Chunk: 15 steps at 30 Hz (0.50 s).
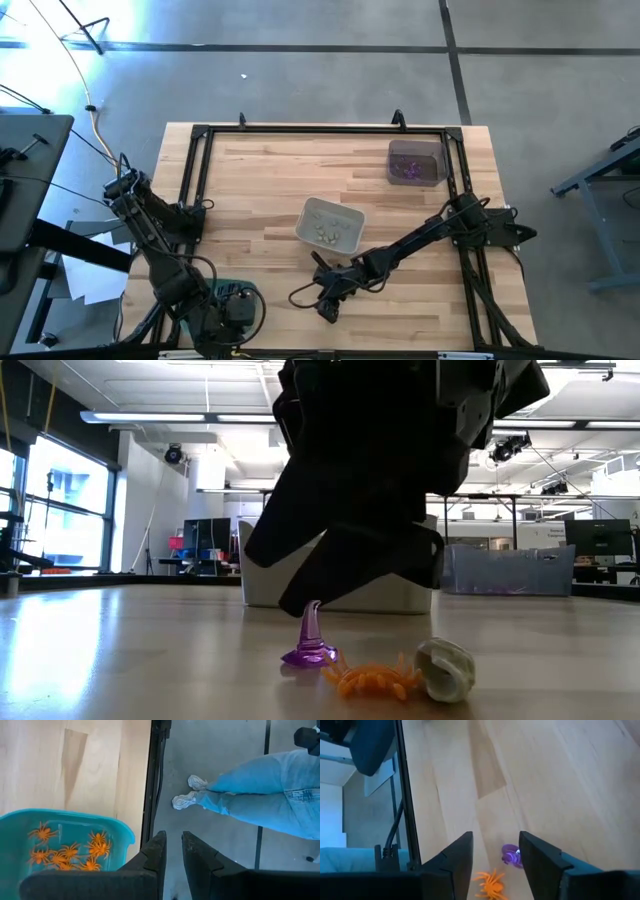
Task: Sort Halloween decoration
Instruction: Put the violet witch hat toy into the black bin
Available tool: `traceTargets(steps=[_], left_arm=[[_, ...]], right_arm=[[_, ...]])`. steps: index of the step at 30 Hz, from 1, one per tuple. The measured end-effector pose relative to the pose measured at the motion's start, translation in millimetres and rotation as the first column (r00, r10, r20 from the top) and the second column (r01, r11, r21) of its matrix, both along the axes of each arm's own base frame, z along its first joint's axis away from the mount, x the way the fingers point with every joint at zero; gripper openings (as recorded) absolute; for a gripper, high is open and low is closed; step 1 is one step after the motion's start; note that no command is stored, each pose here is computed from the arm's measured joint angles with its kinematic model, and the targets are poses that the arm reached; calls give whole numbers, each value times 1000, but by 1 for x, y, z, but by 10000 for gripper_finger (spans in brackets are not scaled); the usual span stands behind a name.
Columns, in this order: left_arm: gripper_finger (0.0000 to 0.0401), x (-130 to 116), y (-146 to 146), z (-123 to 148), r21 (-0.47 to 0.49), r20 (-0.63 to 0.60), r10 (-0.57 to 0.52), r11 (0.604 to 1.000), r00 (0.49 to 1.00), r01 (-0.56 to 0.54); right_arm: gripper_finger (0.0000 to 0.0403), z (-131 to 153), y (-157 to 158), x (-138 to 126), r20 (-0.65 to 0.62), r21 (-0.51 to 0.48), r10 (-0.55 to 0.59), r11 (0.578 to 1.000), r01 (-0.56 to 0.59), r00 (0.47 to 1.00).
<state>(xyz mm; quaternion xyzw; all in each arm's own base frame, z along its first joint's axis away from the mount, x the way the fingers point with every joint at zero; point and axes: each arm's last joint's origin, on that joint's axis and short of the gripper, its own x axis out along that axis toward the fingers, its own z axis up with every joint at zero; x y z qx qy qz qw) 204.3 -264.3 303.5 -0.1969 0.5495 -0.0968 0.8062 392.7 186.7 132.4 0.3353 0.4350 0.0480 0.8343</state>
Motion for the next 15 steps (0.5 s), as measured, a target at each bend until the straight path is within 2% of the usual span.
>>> traceTargets(steps=[15], left_arm=[[49, 0, 0, 0, 3, 4, 5, 1000, 1000, -5]], right_arm=[[157, -4, -1, -4, -51, -16, 7, 1000, -8, 999]])
